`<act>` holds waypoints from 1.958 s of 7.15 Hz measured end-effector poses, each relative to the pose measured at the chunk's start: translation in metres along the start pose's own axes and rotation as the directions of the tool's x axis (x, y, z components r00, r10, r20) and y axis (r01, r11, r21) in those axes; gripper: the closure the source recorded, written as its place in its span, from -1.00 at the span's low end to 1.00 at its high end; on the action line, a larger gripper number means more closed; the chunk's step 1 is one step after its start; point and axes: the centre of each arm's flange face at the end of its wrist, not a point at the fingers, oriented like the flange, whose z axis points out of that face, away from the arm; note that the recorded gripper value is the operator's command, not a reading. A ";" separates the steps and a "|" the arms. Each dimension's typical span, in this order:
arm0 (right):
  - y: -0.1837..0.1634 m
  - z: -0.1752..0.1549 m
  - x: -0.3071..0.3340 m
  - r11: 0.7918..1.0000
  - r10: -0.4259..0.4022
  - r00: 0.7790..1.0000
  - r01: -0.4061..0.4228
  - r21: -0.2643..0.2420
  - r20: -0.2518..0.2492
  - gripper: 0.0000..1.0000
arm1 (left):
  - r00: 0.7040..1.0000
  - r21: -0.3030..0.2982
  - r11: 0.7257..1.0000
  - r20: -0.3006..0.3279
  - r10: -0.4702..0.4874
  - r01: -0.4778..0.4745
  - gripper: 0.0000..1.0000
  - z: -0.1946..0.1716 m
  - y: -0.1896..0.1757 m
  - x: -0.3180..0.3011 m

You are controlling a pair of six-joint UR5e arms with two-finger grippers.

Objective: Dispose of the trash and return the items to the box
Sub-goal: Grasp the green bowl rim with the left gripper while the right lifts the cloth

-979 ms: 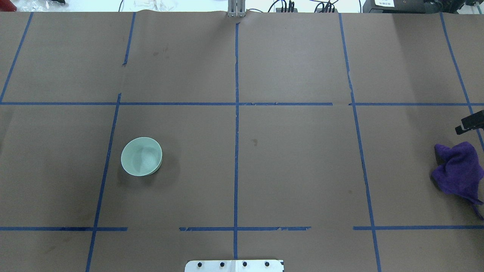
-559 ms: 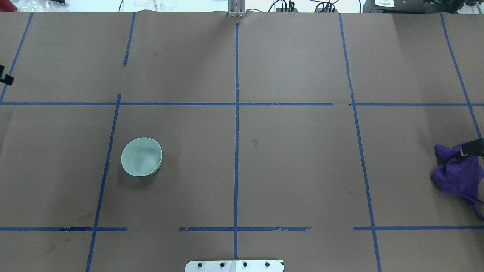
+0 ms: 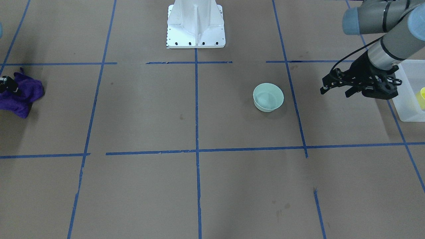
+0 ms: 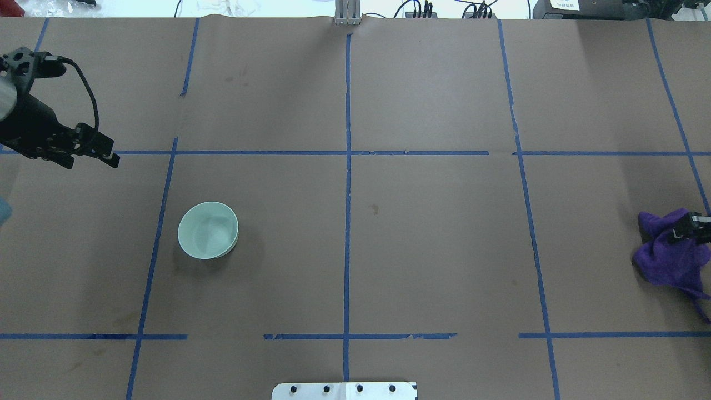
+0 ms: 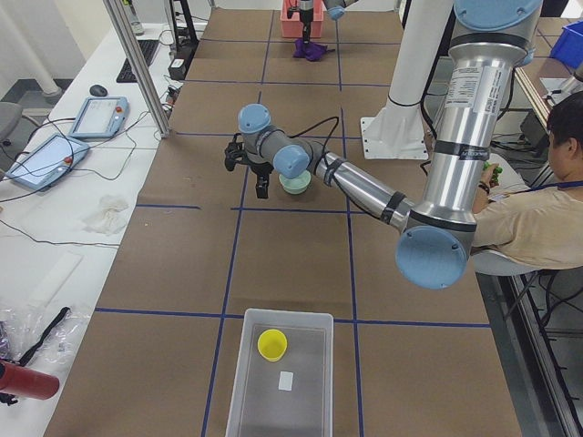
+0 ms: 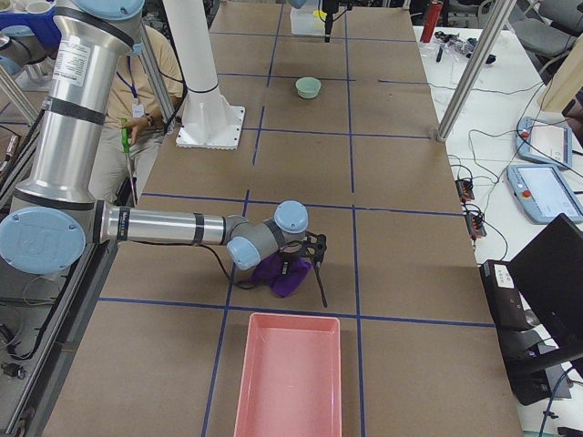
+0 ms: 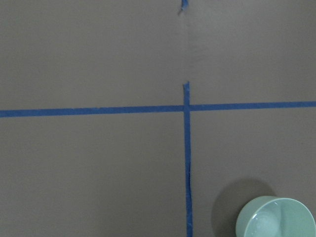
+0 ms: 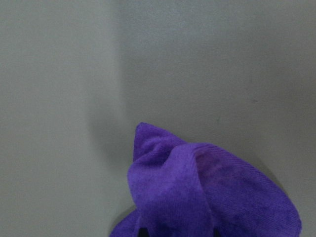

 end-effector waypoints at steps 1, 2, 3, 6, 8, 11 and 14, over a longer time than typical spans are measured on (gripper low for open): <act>-0.001 -0.003 -0.006 1.000 -0.011 1.000 0.011 0.004 0.010 1.00 | 1.000 0.001 1.000 0.010 -0.020 0.020 -1.00 0.025 0.018 0.027; -0.001 -0.010 -0.015 1.000 -0.025 0.999 0.024 0.012 0.026 1.00 | 0.999 -0.009 0.999 0.007 -0.040 0.040 -0.99 0.049 0.032 0.049; -0.001 -0.029 -0.026 0.999 -0.037 0.998 0.035 0.037 0.054 1.00 | 0.998 -0.019 0.998 0.017 -0.067 0.067 -0.94 0.077 0.041 0.072; -0.008 -0.133 -0.022 0.981 -0.010 0.984 -0.026 0.195 0.179 1.00 | 0.992 -0.030 0.993 0.059 -0.113 0.115 -0.80 0.128 0.048 0.105; -0.006 -0.181 -0.004 0.958 0.013 0.974 -0.077 0.276 0.227 1.00 | 0.989 -0.028 0.992 0.081 -0.120 0.123 -0.48 0.139 0.048 0.102; -0.005 -0.212 0.019 0.932 0.039 0.968 -0.125 0.340 0.248 1.00 | 0.987 -0.033 0.991 0.102 -0.125 0.129 1.00 0.150 0.048 0.097; -0.004 -0.225 0.077 0.919 0.027 0.975 -0.111 0.378 0.223 1.00 | 0.987 -0.035 0.991 0.105 -0.121 0.126 1.00 0.150 0.050 0.095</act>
